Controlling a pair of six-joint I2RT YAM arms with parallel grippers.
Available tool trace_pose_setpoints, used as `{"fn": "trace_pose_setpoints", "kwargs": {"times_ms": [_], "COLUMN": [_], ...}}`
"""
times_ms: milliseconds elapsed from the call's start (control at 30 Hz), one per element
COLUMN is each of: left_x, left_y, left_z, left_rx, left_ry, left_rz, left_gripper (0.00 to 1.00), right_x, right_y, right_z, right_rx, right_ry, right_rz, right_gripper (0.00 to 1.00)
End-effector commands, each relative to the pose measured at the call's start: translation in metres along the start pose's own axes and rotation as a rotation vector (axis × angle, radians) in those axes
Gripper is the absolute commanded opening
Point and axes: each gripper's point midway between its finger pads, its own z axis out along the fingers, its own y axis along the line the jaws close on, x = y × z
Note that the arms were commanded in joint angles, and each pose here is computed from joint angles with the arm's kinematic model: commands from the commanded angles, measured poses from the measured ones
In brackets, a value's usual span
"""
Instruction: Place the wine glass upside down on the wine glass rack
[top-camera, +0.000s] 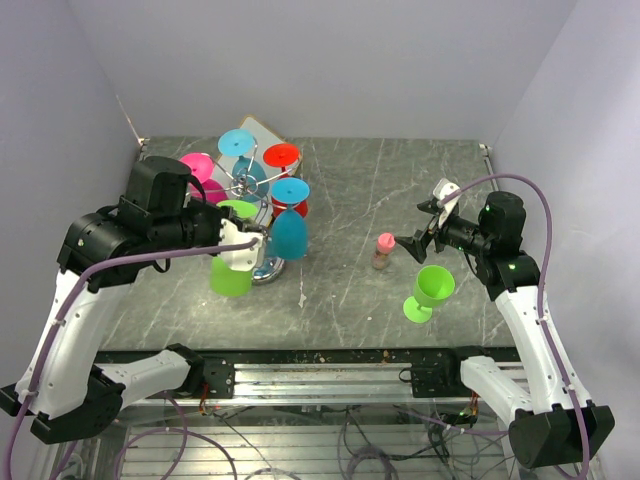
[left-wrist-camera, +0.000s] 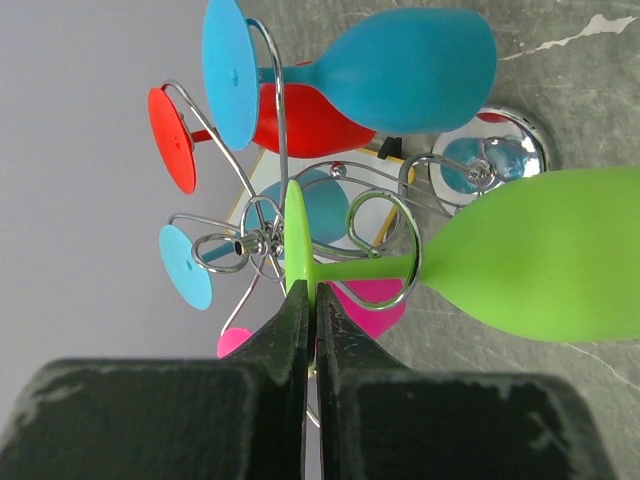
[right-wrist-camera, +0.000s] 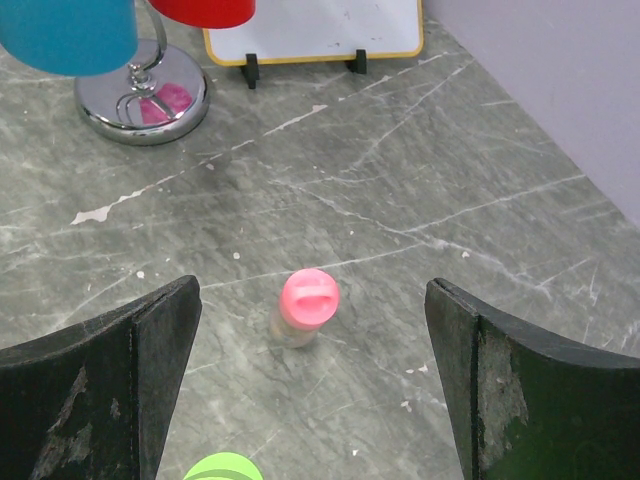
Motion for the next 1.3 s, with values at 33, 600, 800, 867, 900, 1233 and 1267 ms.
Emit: {"fn": "trace_pose_setpoints", "kwargs": {"times_ms": [33,600,800,867,900,1233,1267], "left_x": [-0.012,-0.015,-0.011,-0.008,-0.008,-0.004,-0.004], "left_y": [0.004,0.002,-0.008,-0.011,-0.012,-0.02,-0.02], "left_z": [-0.005,0.009,0.022,0.024,0.025,0.023,0.023], "left_rx": [-0.004,0.015,0.059,0.069,0.071,0.096,0.098], "left_ry": [-0.055,-0.088,-0.085,-0.077,-0.074,-0.055,-0.054], "left_rz": [0.056,0.052,0.041,0.038,0.036,0.026,0.026], "left_gripper": [0.07,0.08,0.1,0.11,0.11,0.21,0.23], "right_x": [-0.001,0.0,0.001,0.0,0.001,0.001,0.001], "right_y": [-0.001,-0.001,-0.001,-0.001,0.0,0.0,0.0], "right_z": [-0.002,-0.001,-0.001,-0.001,-0.001,-0.001,-0.001], "right_rx": [0.007,0.005,0.003,0.003,0.001,0.002,0.001], "right_ry": [-0.01,-0.011,-0.008,-0.01,-0.009,-0.007,-0.008], "right_rz": [-0.017,-0.018,-0.017,-0.019,-0.019,-0.018,-0.018], "right_gripper": [0.94,0.94,0.94,0.94,0.94,0.94,0.94]}}
